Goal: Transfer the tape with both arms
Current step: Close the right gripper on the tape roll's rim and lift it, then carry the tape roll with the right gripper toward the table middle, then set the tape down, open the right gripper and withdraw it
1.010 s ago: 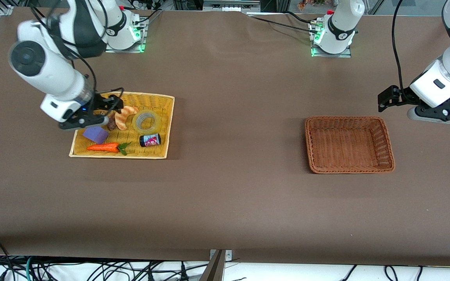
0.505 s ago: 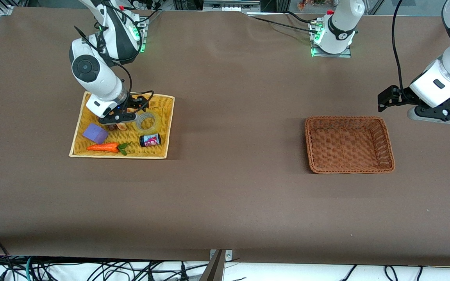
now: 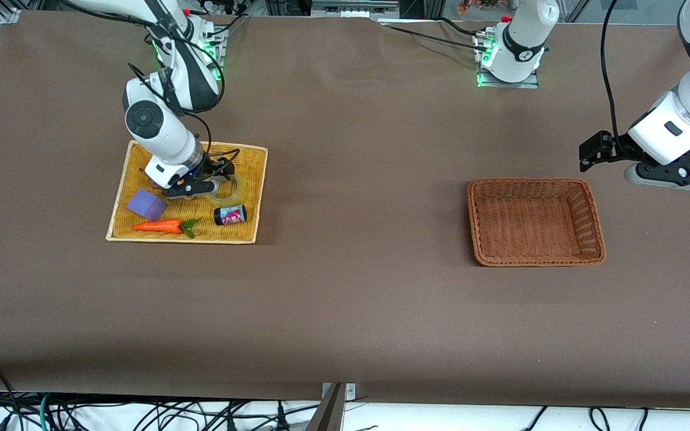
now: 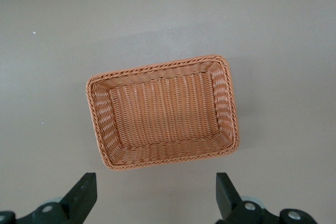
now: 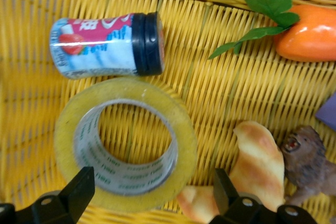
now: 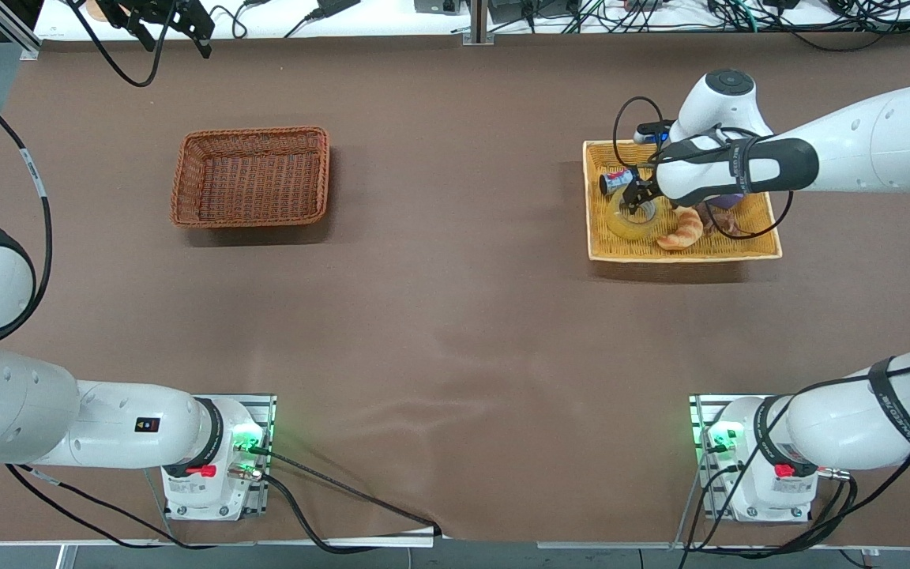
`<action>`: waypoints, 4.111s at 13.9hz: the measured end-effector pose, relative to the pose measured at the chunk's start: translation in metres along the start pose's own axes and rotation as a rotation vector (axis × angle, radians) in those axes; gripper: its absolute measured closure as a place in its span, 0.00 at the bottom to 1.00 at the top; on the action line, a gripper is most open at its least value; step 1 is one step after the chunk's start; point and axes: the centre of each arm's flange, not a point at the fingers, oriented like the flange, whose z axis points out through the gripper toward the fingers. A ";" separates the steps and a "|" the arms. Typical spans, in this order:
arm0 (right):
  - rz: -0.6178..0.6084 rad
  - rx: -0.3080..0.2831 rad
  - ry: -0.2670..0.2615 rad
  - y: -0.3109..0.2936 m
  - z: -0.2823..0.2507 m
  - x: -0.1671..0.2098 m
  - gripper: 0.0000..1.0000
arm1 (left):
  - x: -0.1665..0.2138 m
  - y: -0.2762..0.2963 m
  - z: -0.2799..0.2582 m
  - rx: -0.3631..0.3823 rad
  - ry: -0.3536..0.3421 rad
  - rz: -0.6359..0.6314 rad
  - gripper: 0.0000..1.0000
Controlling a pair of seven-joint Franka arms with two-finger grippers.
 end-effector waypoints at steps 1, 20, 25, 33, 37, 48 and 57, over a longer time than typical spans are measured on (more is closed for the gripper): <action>0.005 0.001 0.001 0.004 0.004 0.001 0.00 | 0.000 0.000 0.000 0.000 0.000 0.000 0.00; 0.017 -0.013 -0.056 0.004 -0.076 0.061 0.78 | 0.000 0.000 0.000 0.000 0.000 0.001 0.00; 0.060 -0.012 -0.025 -0.097 -0.145 0.078 0.78 | 0.000 0.003 0.000 0.000 0.000 0.006 0.00; 0.264 0.125 0.026 -0.385 -0.042 0.032 0.78 | 0.002 0.014 0.003 0.000 -0.007 0.025 0.00; 0.300 0.117 0.068 -0.419 0.017 0.012 0.78 | 0.002 0.014 0.003 0.000 -0.007 0.025 0.00; 0.339 0.106 0.114 -0.397 -0.006 0.049 0.11 | 0.002 0.014 0.003 0.000 -0.008 0.025 0.00; 0.049 -0.001 0.045 -0.185 -0.241 0.121 0.00 | 0.002 0.015 0.003 0.000 -0.009 0.026 0.00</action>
